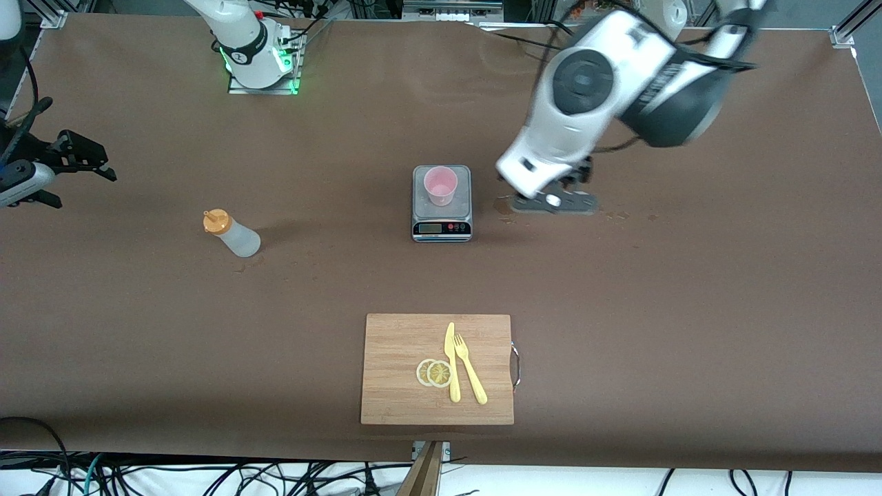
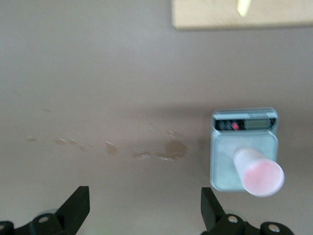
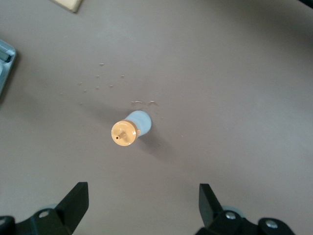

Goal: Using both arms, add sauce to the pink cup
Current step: 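Release the cup on the scale and withdraw the left gripper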

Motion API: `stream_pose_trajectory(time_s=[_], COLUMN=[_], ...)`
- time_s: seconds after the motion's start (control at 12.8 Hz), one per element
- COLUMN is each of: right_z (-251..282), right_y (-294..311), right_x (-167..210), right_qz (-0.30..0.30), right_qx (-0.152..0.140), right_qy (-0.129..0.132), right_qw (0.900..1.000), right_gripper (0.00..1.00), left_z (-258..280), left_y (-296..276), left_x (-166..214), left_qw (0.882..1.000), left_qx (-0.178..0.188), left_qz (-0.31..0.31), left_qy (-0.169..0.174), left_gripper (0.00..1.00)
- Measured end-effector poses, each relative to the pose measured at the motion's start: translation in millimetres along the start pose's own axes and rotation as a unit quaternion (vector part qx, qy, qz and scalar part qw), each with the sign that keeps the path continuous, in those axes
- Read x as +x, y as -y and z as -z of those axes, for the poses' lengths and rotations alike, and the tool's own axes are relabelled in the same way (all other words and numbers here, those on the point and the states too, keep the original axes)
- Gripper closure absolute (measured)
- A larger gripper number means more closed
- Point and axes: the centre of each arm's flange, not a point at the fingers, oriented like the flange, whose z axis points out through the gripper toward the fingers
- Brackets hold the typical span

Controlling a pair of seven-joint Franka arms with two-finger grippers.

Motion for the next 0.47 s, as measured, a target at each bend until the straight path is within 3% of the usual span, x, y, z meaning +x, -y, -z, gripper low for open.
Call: stream_pose_trajectory(time_s=[0.24,0.47], right_z=[-34,-70], right_y=[-40,-68], right_x=[-12,-15], right_qz=[0.085,0.157], right_qx=[0.054,0.093], right_qy=[-0.021,-0.050], right_qw=[0.995,0.982], right_gripper=[0.00,0.00], left_z=[33,47], left_y=[101,162], left_x=[41,50], left_qw=[1.000,0.999], left_qx=[-0.016,-0.015], left_qz=[-0.004,-0.032], left_qy=[-0.008,0.000], left_gripper=[0.00,0.00])
